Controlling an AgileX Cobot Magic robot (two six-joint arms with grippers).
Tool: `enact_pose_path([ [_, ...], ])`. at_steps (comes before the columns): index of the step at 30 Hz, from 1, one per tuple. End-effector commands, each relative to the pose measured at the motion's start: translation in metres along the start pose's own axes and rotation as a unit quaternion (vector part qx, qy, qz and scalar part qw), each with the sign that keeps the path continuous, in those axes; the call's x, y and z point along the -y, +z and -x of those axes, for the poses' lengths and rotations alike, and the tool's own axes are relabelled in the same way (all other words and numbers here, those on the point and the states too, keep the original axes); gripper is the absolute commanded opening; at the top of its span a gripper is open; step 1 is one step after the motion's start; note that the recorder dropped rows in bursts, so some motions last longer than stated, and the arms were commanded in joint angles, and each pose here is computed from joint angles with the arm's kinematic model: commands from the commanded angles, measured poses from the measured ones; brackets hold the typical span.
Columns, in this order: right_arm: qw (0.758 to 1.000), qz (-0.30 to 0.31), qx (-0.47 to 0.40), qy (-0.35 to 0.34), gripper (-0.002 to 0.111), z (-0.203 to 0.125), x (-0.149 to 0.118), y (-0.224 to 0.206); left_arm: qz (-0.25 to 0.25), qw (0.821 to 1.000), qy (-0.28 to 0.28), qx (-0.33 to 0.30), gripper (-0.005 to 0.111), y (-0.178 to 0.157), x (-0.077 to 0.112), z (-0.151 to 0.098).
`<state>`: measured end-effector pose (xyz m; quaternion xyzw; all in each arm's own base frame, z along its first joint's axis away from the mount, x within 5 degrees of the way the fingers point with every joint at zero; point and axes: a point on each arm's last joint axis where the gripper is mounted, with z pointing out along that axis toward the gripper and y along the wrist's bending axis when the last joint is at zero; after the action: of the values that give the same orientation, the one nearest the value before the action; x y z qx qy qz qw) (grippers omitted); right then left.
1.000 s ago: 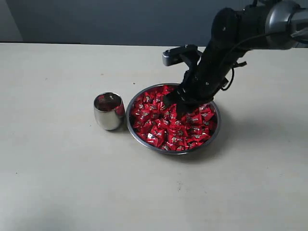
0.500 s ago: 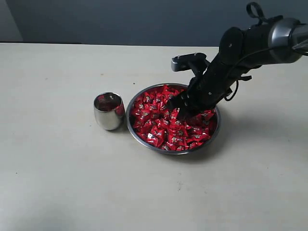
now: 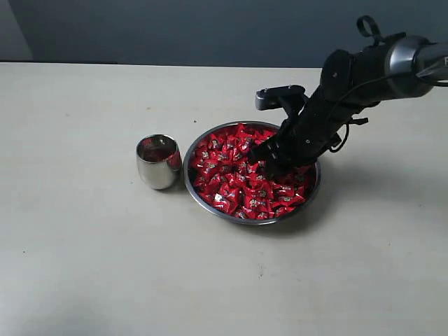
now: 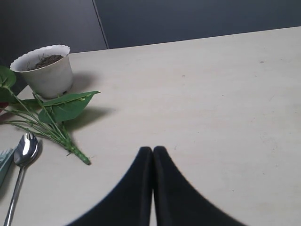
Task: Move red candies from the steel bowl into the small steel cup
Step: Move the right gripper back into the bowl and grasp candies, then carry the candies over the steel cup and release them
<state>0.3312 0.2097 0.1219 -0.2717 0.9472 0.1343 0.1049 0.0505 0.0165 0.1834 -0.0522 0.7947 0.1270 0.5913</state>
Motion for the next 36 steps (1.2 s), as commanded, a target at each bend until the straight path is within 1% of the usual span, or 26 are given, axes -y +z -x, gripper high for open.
enact_pose_path([
  [1,1.000,-0.021,-0.016,0.009,0.031,-0.004,0.007,0.006,0.000,1.000,-0.001,0.003,0.000,0.000,0.000,-0.001],
  [2,1.000,-0.024,-0.016,0.008,0.030,-0.004,0.008,0.005,0.000,1.000,-0.001,0.003,0.000,0.000,0.000,-0.001],
  [3,0.999,-0.028,-0.015,0.008,0.027,-0.004,0.008,0.004,0.000,1.000,-0.001,0.003,0.000,0.000,0.000,-0.001],
  [5,0.999,-0.031,-0.012,0.003,0.013,-0.003,0.008,0.000,0.000,1.000,-0.001,0.003,0.000,0.000,0.000,-0.001],
  [6,0.999,-0.031,-0.010,0.002,0.004,-0.002,0.007,-0.003,0.000,1.000,-0.001,0.003,0.000,0.000,0.000,-0.001],
  [7,0.999,-0.031,-0.008,0.001,0.000,-0.002,0.007,-0.006,0.000,1.000,-0.001,0.003,0.000,0.000,0.000,-0.001],
  [14,0.999,-0.028,0.037,-0.003,0.000,0.006,-0.001,-0.041,0.000,1.000,-0.001,0.003,0.000,0.000,0.000,-0.001],
  [18,0.997,0.006,0.077,0.004,0.000,0.011,-0.016,-0.064,0.000,1.000,-0.001,0.003,0.000,0.000,0.000,-0.001],
  [23,0.991,0.074,0.108,-0.028,0.000,0.024,-0.054,-0.076,0.000,1.000,-0.001,0.003,0.000,0.000,0.000,-0.001],
  [27,0.985,0.096,0.125,-0.072,0.000,0.043,-0.090,-0.074,0.000,1.000,-0.001,0.002,0.000,0.000,0.000,-0.001],
  [32,0.977,0.123,0.122,-0.122,0.000,0.067,-0.133,-0.055,0.000,1.000,0.000,0.002,0.000,0.000,0.000,-0.001],
  [34,0.975,0.123,0.124,-0.139,0.000,0.077,-0.144,-0.042,0.000,1.000,0.000,0.002,0.000,0.000,0.000,-0.001],
  [36,0.974,0.118,0.122,-0.153,0.000,0.085,-0.149,-0.030,0.000,1.000,0.000,0.002,0.000,0.000,0.000,-0.001],
])
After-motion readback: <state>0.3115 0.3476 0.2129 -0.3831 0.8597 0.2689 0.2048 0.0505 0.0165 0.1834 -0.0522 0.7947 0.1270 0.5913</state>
